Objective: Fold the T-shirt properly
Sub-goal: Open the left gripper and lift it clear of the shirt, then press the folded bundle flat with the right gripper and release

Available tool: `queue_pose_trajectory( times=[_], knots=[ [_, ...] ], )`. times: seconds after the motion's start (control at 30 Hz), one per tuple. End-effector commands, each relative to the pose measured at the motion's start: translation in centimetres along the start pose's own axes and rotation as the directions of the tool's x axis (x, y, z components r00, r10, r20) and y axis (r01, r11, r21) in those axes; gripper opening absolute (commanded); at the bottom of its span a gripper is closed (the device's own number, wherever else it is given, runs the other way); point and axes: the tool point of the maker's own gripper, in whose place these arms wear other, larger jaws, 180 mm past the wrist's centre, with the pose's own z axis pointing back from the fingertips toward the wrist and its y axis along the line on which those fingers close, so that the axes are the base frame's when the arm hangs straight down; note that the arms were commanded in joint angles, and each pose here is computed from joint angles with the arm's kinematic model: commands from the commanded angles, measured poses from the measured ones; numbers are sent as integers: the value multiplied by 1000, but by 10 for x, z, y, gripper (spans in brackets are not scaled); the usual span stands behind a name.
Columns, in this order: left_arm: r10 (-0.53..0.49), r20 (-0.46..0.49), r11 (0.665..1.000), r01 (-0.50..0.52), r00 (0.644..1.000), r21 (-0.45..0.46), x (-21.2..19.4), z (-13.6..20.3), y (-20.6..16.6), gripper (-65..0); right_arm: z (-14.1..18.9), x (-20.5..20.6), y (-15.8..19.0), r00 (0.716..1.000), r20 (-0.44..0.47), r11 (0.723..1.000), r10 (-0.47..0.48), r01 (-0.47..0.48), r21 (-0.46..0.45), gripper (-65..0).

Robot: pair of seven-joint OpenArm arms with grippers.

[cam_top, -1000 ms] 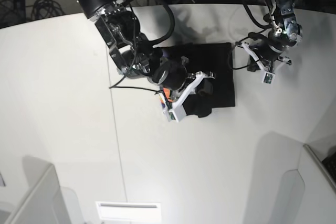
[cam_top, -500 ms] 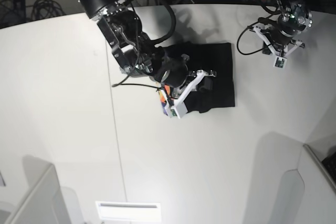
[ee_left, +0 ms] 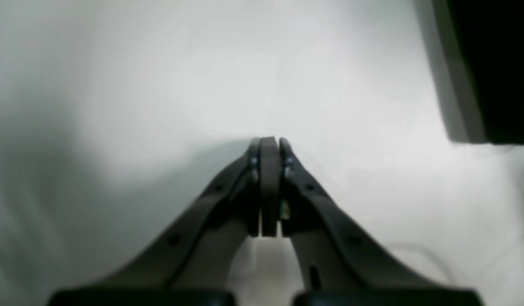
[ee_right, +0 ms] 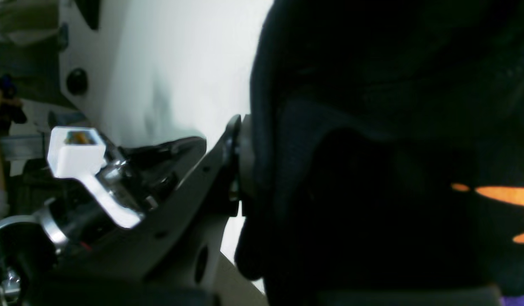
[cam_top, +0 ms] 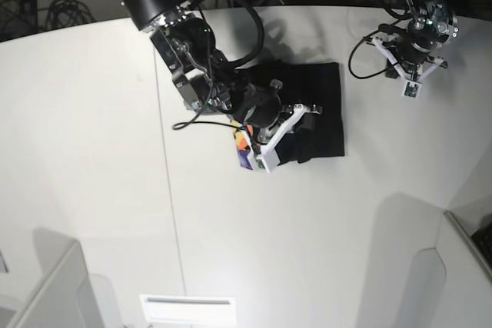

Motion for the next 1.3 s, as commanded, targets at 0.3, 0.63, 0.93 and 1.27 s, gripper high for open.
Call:
queue_pose_trajectory(
  times=[0.3, 0.63, 0.93, 1.27],
  knots=[
    [21, 1, 997, -21, 1000, 78, -6, 14, 31, -650, -11, 13, 3, 999, 37, 1000, -14, 14, 7, -501],
    [21, 1, 997, -21, 1000, 78, -6, 14, 31, -650, -16, 10, 6, 999, 31, 1000, -28, 27, 12, -278],
    [21, 1, 997, -21, 1000, 78, -6, 14, 31, -650, -19, 10, 21, 999, 17, 999, 33, -33, 31, -276],
    [21, -1, 997, -21, 1000, 78, -7, 14, 31, -650, -43, 4, 34, 989, -29, 990, 142, -141, 22, -281]
  ],
)
